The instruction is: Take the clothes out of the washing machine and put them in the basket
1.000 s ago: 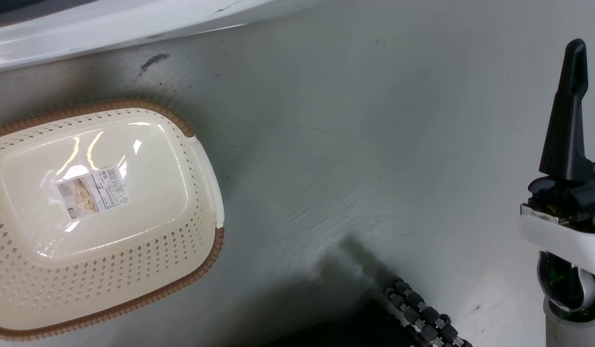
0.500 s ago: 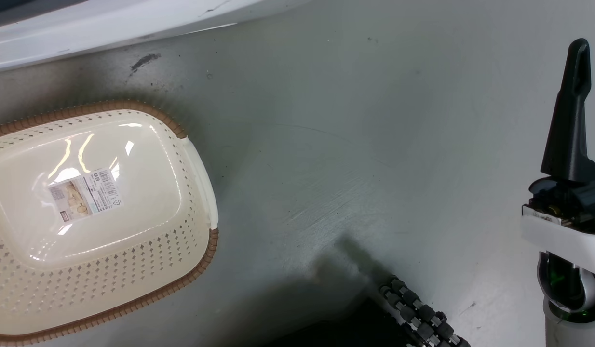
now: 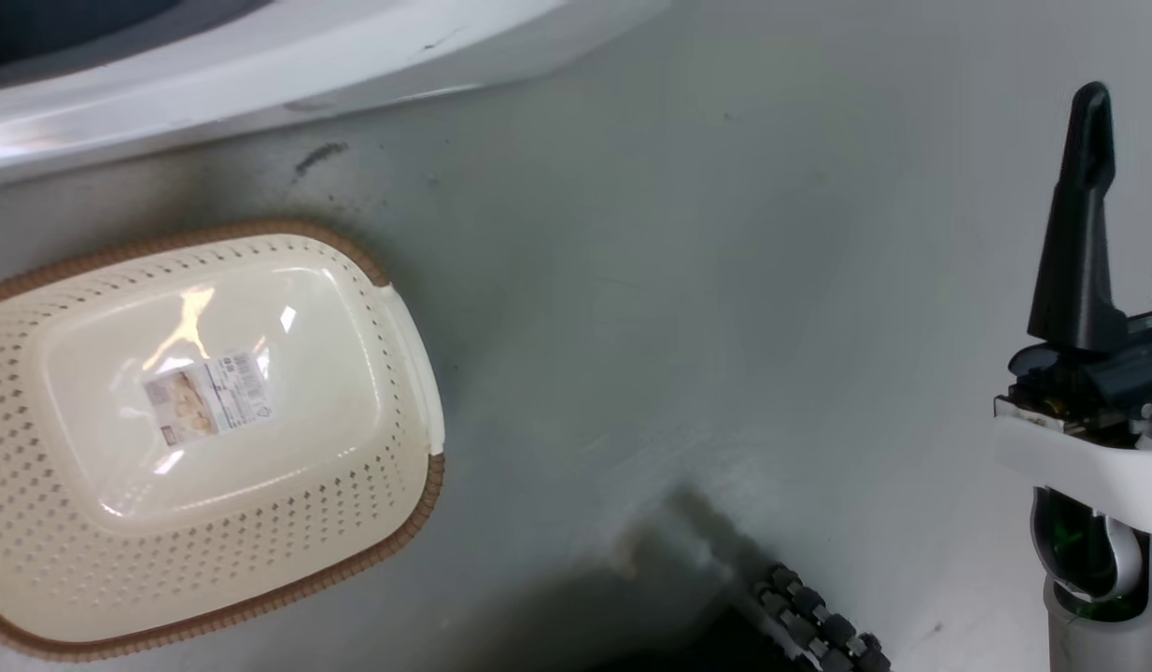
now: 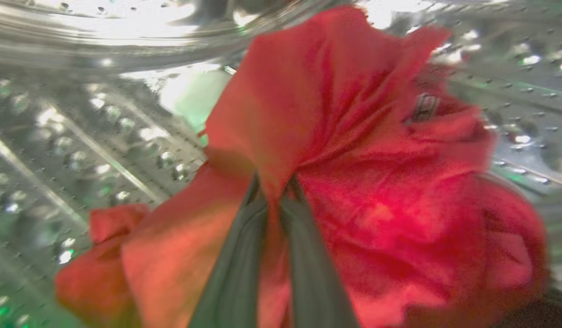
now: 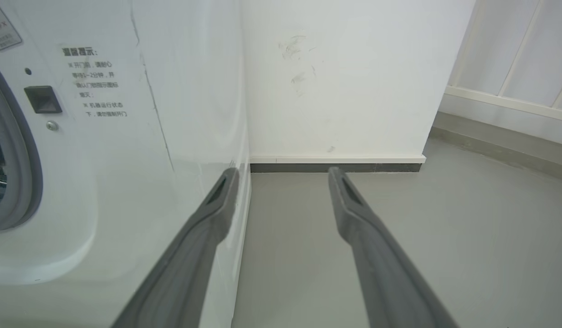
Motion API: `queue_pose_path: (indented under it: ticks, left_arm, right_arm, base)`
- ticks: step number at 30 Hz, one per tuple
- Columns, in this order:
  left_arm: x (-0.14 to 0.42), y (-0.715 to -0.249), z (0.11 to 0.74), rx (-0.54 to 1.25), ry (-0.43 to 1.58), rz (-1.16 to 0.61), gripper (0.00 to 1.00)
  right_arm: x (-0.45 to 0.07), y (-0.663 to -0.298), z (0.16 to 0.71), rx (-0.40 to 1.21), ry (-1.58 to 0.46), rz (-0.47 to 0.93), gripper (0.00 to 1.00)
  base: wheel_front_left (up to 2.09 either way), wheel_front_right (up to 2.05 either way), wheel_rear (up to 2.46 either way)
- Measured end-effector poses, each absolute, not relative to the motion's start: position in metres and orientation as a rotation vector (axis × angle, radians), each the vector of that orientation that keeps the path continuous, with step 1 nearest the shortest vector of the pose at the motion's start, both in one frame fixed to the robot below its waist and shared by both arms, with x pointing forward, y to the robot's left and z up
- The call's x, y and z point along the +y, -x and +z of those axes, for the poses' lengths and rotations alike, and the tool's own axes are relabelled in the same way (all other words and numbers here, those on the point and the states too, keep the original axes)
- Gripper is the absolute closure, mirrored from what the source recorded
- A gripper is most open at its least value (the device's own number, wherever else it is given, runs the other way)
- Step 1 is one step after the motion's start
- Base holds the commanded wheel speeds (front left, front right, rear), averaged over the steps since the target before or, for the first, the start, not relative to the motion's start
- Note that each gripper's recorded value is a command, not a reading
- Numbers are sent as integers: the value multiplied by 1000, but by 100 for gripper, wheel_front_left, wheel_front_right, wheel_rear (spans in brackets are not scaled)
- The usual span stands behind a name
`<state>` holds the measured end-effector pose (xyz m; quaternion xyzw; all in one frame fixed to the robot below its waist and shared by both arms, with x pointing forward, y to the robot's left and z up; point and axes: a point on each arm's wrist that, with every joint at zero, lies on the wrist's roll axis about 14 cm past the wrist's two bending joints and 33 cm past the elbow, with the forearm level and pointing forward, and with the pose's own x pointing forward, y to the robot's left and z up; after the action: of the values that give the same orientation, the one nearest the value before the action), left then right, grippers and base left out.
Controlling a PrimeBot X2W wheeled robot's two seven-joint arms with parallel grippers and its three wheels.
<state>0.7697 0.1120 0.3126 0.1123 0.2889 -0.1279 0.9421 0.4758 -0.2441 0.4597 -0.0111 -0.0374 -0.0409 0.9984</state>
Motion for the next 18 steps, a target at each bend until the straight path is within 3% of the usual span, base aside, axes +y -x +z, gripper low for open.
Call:
queue_pose_path:
  ticks: [18]
  left_arm:
    - [107, -701, 403, 330, -194, -329, 100]
  right_arm:
    - [-221, -455, 511, -172, 40, -26, 0]
  base:
    - [0, 0, 0]
